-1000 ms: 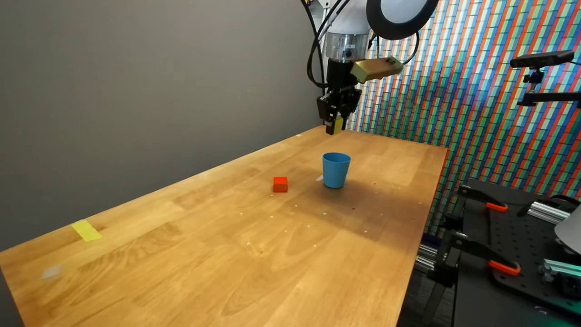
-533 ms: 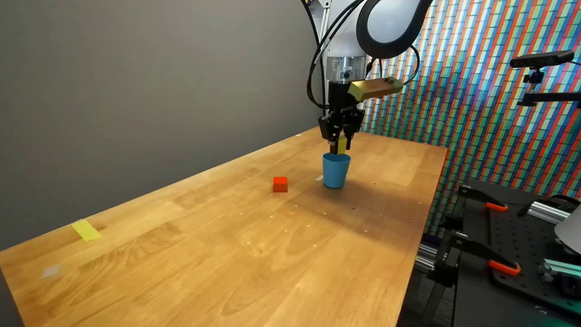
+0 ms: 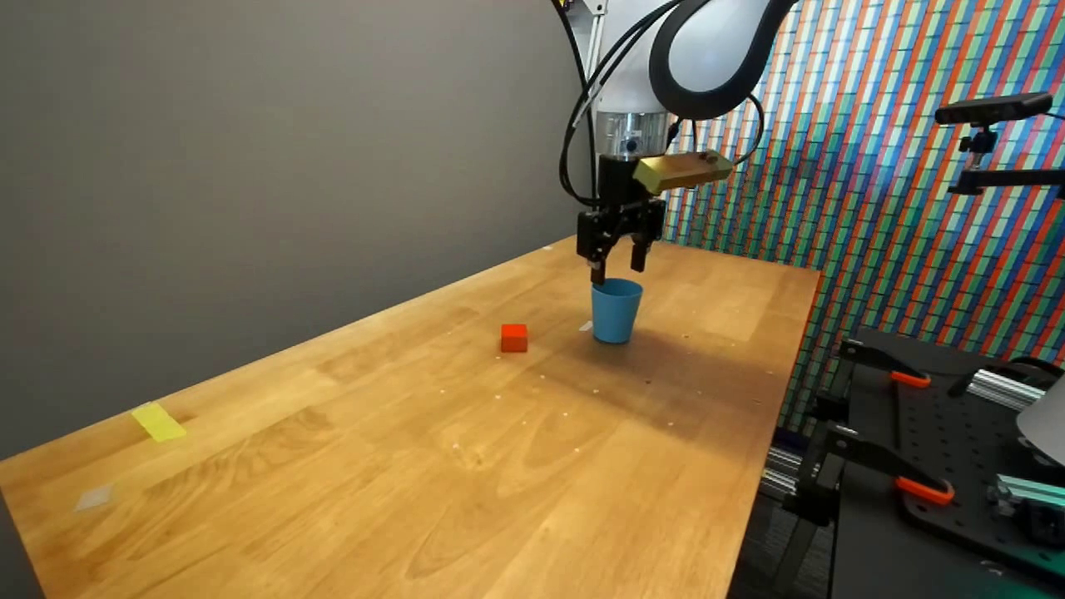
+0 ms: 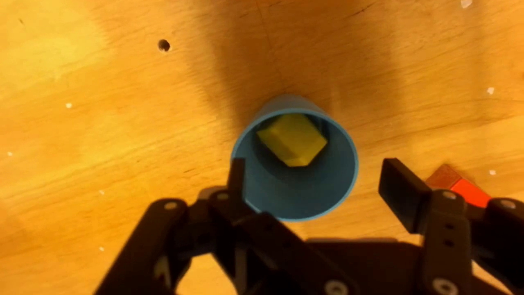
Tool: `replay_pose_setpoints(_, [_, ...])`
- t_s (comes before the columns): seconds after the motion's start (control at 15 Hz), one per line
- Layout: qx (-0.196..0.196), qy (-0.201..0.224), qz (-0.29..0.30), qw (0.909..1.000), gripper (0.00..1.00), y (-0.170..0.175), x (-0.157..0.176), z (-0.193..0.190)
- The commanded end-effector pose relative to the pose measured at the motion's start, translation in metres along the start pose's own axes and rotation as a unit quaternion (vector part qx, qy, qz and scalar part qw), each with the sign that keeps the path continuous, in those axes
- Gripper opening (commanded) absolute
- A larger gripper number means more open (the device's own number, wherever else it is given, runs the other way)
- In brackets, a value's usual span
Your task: Put the yellow block in the blue cup
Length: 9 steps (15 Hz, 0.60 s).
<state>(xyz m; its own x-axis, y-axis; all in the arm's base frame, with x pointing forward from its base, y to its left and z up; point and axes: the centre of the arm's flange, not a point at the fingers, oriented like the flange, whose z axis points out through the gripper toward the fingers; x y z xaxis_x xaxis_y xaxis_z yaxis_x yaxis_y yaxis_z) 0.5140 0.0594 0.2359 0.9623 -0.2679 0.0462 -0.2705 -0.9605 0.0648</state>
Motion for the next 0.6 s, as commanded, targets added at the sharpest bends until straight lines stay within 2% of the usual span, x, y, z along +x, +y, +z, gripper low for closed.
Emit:
replay_pose_setpoints(0.0, [0.013, 0.021, -0.03, 0.9993, 1.0, 0.002, -0.007, -0.04])
replay_pose_setpoints(0.4, [0.02, 0.071, -0.105, 0.9917, 1.0, -0.006, -0.036, -0.141])
replay_pose_setpoints(0.53, [0.022, 0.075, -0.135, 0.9877, 1.0, -0.01, -0.048, -0.175])
